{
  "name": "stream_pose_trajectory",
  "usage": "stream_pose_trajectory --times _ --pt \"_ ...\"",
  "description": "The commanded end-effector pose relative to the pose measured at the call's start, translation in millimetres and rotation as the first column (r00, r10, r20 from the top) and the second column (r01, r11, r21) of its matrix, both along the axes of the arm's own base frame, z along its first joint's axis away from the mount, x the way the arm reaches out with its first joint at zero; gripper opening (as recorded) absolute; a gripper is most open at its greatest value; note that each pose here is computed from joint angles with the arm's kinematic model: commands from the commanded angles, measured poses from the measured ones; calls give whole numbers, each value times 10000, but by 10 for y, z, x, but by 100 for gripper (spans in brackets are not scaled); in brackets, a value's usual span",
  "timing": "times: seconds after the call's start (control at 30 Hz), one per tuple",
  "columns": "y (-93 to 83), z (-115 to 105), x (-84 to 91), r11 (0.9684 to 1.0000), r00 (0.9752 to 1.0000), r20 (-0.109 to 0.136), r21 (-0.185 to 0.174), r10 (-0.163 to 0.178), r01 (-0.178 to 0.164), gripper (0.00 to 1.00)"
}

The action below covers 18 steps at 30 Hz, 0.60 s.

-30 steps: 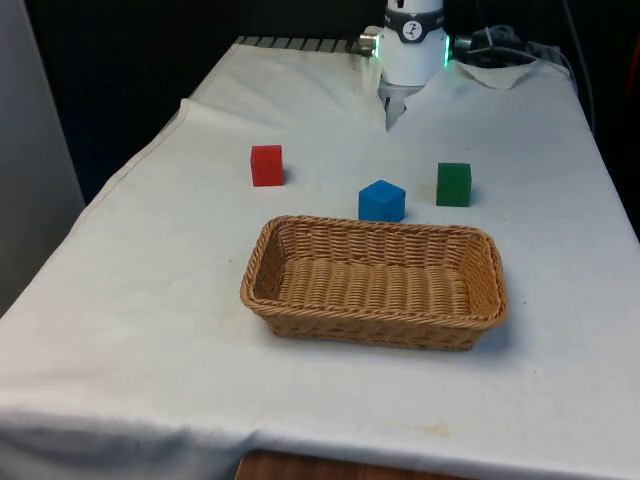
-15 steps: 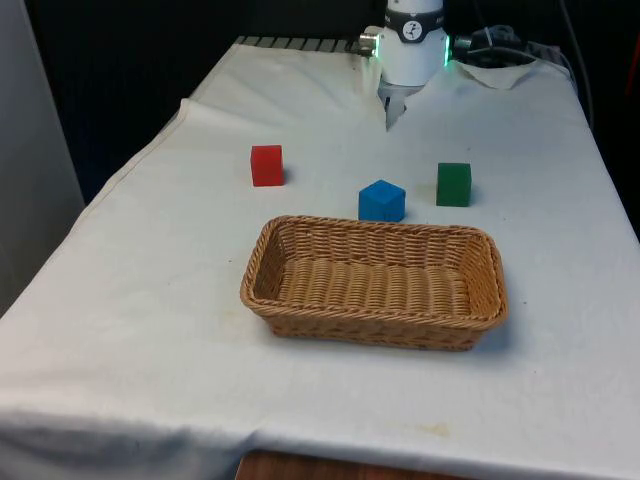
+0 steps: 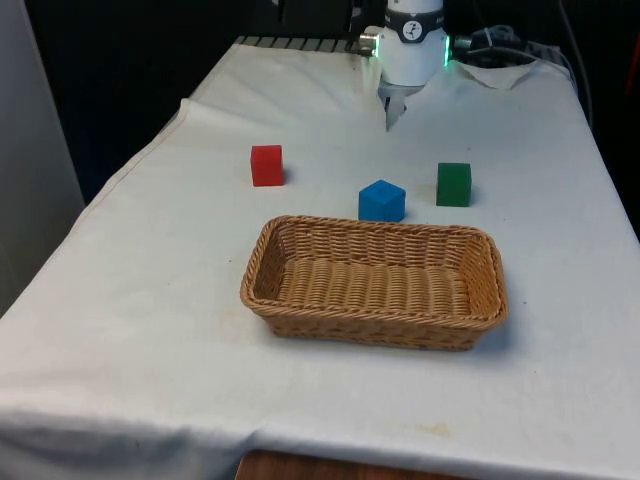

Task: Pick up exactly two blocks and place them into the basket.

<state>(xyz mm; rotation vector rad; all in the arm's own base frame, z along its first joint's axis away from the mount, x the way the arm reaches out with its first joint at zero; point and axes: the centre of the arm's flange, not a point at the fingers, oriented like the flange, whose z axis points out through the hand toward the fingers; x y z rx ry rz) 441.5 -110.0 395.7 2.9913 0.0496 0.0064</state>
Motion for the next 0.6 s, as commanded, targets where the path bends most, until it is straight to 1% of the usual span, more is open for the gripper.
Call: stream_pose_trajectory --times 0.0,0.1,0.13,0.17,0.4,0.43,0.47,0.53,0.57 --pt "-45 -22 -34 10000 9999 155 -40 43 -43 100" --pt "-154 -121 -83 10000 9996 272 7 38 -38 100" --pt "-132 -124 -69 10000 9999 136 67 -3 2 100" --pt "-185 -147 -95 10000 9996 289 23 28 -29 100" --pt "-428 -343 -145 9999 9986 514 89 76 -81 100" --pt "-420 -347 -142 9999 9991 431 120 54 -59 100" --pt "-460 -378 -151 9999 9986 521 88 93 -98 100" --pt "-528 -427 -160 9999 9983 575 83 90 -95 100" --pt "-593 -482 -165 9999 9979 628 65 122 -127 100"
